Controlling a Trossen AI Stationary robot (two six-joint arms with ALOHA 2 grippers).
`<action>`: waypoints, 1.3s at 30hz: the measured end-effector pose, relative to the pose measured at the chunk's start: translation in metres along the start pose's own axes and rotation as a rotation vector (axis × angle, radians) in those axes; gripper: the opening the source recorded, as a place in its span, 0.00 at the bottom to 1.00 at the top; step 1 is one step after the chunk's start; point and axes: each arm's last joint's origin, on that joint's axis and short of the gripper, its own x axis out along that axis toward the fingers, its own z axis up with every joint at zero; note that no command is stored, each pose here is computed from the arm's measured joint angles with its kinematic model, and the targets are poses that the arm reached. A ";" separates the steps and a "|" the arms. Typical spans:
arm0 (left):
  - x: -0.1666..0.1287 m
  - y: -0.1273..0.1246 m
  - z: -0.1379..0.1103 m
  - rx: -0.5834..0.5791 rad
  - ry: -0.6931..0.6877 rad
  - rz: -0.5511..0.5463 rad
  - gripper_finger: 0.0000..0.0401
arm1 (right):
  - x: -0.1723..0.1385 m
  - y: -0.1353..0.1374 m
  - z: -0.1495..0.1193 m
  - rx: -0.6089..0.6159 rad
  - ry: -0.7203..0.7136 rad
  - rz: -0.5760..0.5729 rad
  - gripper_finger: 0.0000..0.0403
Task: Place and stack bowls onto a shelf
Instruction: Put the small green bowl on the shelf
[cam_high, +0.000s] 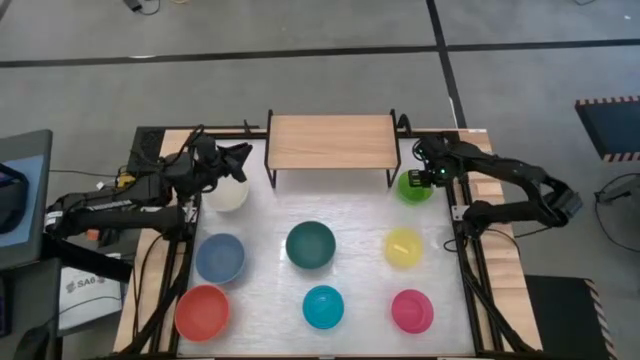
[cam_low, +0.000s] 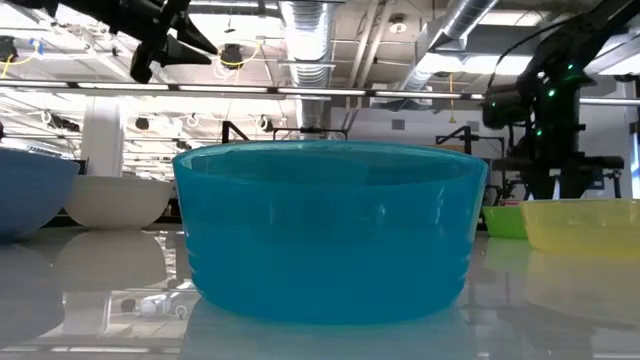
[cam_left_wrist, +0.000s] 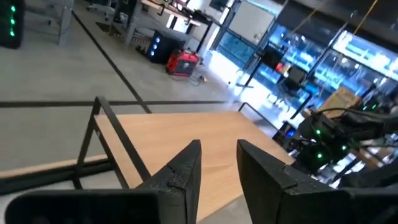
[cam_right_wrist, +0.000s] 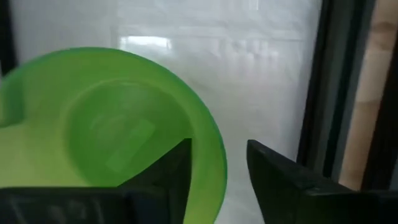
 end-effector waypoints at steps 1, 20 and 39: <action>0.002 -0.001 0.002 0.019 0.008 -0.003 0.22 | 0.004 0.001 0.000 -0.011 0.007 -0.005 0.41; 0.041 -0.030 0.012 0.181 0.176 -0.101 0.21 | -0.028 -0.013 -0.013 -0.007 -0.077 -0.019 0.06; 0.043 -0.035 0.021 0.275 0.181 -0.040 0.21 | -0.186 0.022 0.055 0.040 -0.821 0.371 0.06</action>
